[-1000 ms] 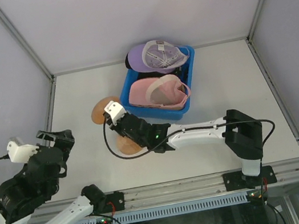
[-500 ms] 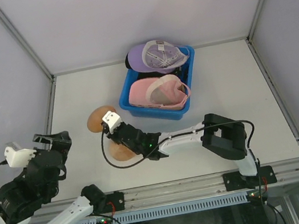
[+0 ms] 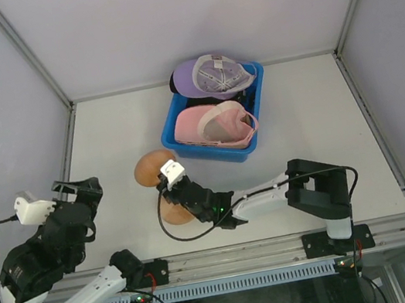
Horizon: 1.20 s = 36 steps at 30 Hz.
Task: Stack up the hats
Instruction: Place the hat stand at the center of the board.
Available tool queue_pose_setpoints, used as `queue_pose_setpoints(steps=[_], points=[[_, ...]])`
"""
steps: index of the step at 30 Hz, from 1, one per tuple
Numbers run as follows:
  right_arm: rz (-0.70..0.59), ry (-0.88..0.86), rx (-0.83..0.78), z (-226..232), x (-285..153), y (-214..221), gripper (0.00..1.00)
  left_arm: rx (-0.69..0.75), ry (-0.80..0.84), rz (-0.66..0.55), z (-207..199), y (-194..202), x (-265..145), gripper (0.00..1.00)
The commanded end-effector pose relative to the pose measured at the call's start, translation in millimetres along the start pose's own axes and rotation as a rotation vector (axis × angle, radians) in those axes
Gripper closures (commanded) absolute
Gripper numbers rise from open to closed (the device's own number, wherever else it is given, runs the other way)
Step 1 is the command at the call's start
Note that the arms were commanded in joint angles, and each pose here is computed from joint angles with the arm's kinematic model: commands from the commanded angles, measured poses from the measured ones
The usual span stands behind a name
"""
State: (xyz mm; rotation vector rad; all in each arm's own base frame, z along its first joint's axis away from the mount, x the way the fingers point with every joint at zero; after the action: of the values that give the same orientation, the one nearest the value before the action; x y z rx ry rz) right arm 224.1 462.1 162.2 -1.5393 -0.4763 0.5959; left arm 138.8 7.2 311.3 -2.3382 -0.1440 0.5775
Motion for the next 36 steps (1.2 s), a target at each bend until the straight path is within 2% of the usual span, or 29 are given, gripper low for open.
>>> queue_pose_setpoints(steps=[1, 6, 14, 24, 30, 36], points=[[-0.018, 0.013, 0.057, 3.7, -24.8, -28.4, 0.51, -0.018, 0.036, 0.006, -9.4, 3.4, 1.7, 0.05], [0.065, 0.033, 0.076, -1.5, -38.9, -20.4, 0.38, -0.027, 0.063, 0.016, -9.3, 8.2, 2.7, 0.05], [0.143, 0.09, 0.094, -8.9, -68.1, 1.3, 0.35, -0.005, 0.1, 0.029, -16.9, 16.4, 5.9, 0.04], [0.266, 0.126, 0.127, -12.0, -113.1, 8.6, 0.31, -0.014, 0.152, 0.032, -32.5, 14.4, 4.0, 0.04], [0.287, 0.145, 0.142, -27.9, -160.8, -24.7, 0.31, -0.003, 0.183, 0.033, -42.4, 8.5, -0.1, 0.03], [0.213, 0.178, 0.178, -52.1, -180.2, -107.0, 0.33, 0.03, 0.22, 0.082, -50.6, 9.4, -7.8, 0.03]])
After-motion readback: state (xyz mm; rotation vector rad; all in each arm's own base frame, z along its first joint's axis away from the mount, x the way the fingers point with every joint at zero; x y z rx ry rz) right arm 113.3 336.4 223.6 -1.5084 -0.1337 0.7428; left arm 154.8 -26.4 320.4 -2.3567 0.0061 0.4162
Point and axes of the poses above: each gripper's point midway between its finger pads, its own x axis out along the fingers, its own z axis along the line the jaws close on, y = z × x, the point moved 2 cm from there along -x, back along the fingers, and after that the axes turned 1 degree about x, right-handed, at the moved point
